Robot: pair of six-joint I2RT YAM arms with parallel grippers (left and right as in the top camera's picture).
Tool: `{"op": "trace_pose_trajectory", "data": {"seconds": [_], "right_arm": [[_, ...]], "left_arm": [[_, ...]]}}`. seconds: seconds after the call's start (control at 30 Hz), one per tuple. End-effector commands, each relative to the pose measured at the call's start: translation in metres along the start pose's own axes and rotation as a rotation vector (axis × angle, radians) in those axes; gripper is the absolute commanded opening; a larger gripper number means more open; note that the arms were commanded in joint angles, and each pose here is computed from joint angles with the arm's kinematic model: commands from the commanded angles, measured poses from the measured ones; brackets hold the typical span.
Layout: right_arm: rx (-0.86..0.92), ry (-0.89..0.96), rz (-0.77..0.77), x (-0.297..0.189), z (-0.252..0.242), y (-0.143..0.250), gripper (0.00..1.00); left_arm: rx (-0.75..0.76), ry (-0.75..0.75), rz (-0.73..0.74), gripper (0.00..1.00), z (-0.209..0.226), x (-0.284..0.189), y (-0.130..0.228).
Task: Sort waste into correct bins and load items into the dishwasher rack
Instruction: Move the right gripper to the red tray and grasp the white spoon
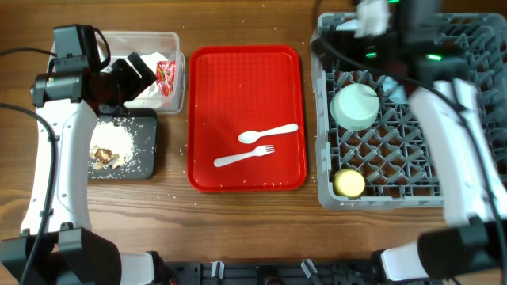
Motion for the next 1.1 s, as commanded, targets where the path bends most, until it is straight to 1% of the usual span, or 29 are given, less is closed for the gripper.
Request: {"op": "trace_pose_trajectory", "data": {"seconds": [0.0,0.03,0.13,0.2,0.33,0.5,0.7,0.77,0.87,0.97,1.0,1.07], "right_arm": [[0.196,0.067,0.140,0.052,0.020,0.037,0.77],[0.255,0.150,0.161,0.069,0.028,0.052,0.75],[0.369,0.299,0.147,0.084,0.030,0.071,0.69],[0.470,0.427,0.123,0.092,0.027,0.087,0.61],[0.575,0.564,0.126,0.113,0.020,0.113,0.56],[0.602,0.653,0.209,0.147,0.010,0.146,0.54],[0.613,0.725,0.298,0.178,-0.009,0.175,0.54],[0.625,0.723,0.345,0.187,-0.012,0.186,0.54],[0.625,0.724,0.359,0.197,-0.016,0.192,0.53],[0.596,0.681,0.385,0.206,-0.014,0.194,0.53],[0.589,0.666,0.398,0.211,-0.013,0.196,0.51],[0.575,0.655,0.413,0.214,-0.013,0.198,0.41]], "left_arm": [[0.001,0.012,-0.011,1.00,-0.001,-0.005,-0.001],[0.001,0.012,-0.011,1.00,-0.001,-0.005,-0.001],[0.001,0.012,-0.011,1.00,-0.001,-0.005,-0.001],[0.001,0.012,-0.011,1.00,-0.001,-0.005,-0.001],[0.001,0.012,-0.011,1.00,-0.001,-0.005,-0.001],[0.001,0.012,-0.011,1.00,-0.001,-0.005,-0.001],[0.001,0.012,-0.011,1.00,-0.001,-0.005,-0.001],[0.001,0.012,-0.011,1.00,-0.001,-0.005,-0.001],[0.001,0.012,-0.011,1.00,-0.001,-0.005,-0.001],[0.001,0.012,-0.011,1.00,-0.001,-0.005,-0.001],[0.001,0.012,-0.011,1.00,-0.001,-0.005,-0.001],[0.001,0.012,-0.011,1.00,-0.001,-0.005,-0.001]]}}
Point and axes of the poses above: each gripper's point midway between its finger pads, its own x axis out along the fingers, its own z axis along the line the jaws close on, y = z × x, the point moved 4 cm from there along -x, back along the fingers, and after that the axes turned 6 degrees about x, right-handed, at the moved point
